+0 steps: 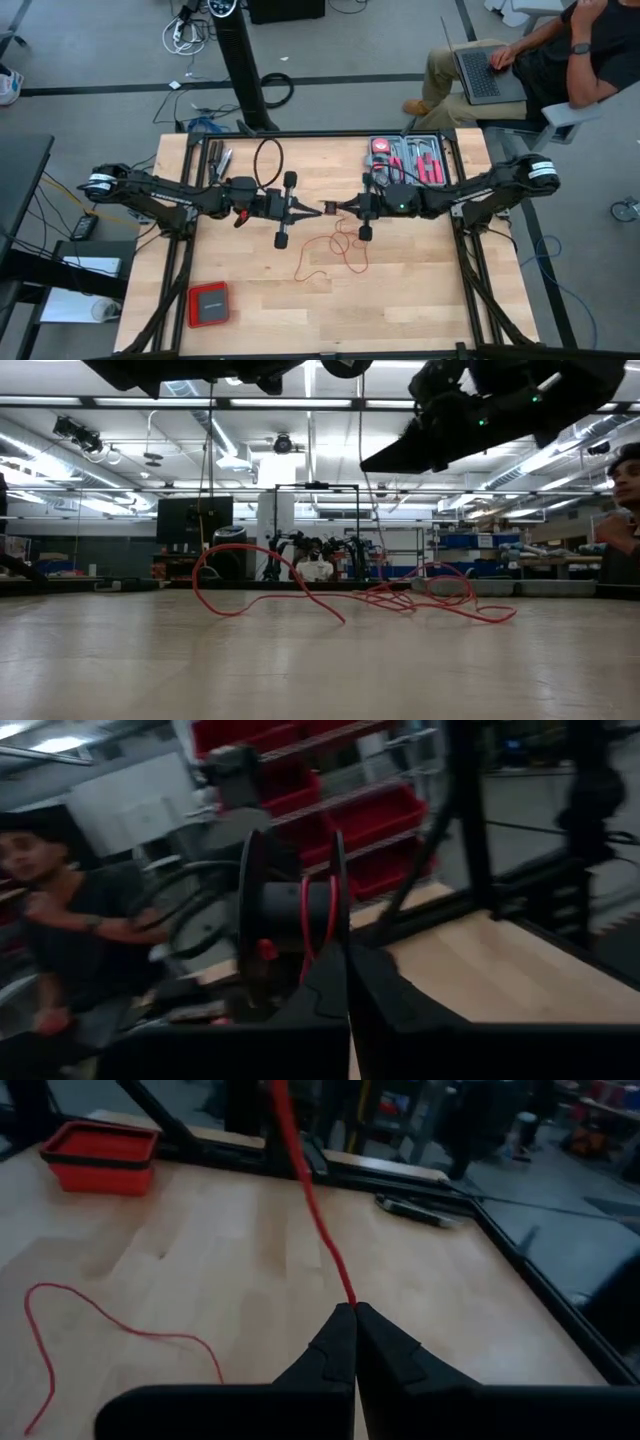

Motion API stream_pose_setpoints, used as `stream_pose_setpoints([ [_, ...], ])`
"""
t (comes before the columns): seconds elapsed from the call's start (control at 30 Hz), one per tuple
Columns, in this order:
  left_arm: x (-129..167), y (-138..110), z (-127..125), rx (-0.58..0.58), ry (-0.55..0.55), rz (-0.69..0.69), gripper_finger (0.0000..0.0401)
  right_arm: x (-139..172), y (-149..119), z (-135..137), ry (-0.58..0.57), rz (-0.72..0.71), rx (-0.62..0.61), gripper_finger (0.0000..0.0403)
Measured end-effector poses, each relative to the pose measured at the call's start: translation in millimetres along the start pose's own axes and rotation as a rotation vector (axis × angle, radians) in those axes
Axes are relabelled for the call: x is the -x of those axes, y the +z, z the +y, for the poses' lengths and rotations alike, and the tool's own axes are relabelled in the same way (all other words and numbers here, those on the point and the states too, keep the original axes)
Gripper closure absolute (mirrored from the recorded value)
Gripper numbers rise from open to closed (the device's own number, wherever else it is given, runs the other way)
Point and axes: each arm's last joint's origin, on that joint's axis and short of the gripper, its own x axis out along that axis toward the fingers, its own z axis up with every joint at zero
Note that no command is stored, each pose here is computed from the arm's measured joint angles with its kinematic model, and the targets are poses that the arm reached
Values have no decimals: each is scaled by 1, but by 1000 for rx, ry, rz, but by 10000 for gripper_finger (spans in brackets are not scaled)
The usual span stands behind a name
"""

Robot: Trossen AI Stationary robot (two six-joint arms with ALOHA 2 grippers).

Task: Coil cords
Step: Coil the red cable wire onto the black spool

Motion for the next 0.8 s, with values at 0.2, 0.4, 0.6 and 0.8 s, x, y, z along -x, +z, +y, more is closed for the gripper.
stream_pose_setpoints([
  [0.2, 0, -2, -4, -13, -117, -5, 401, -27, 5, -6, 196, -39, 114, 403],
  [0.4, 1, -3, -9, -10, -265, -25, 401, -43, 22, -13, 277, -76, 217, 403],
  [0.6, 1, -13, -13, 20, -308, 61, 401, -49, 56, -6, 182, -65, 361, 403],
  [0.8, 1, -19, -14, 55, -340, 105, 401, -48, 72, 8, 177, -78, 496, 403],
])
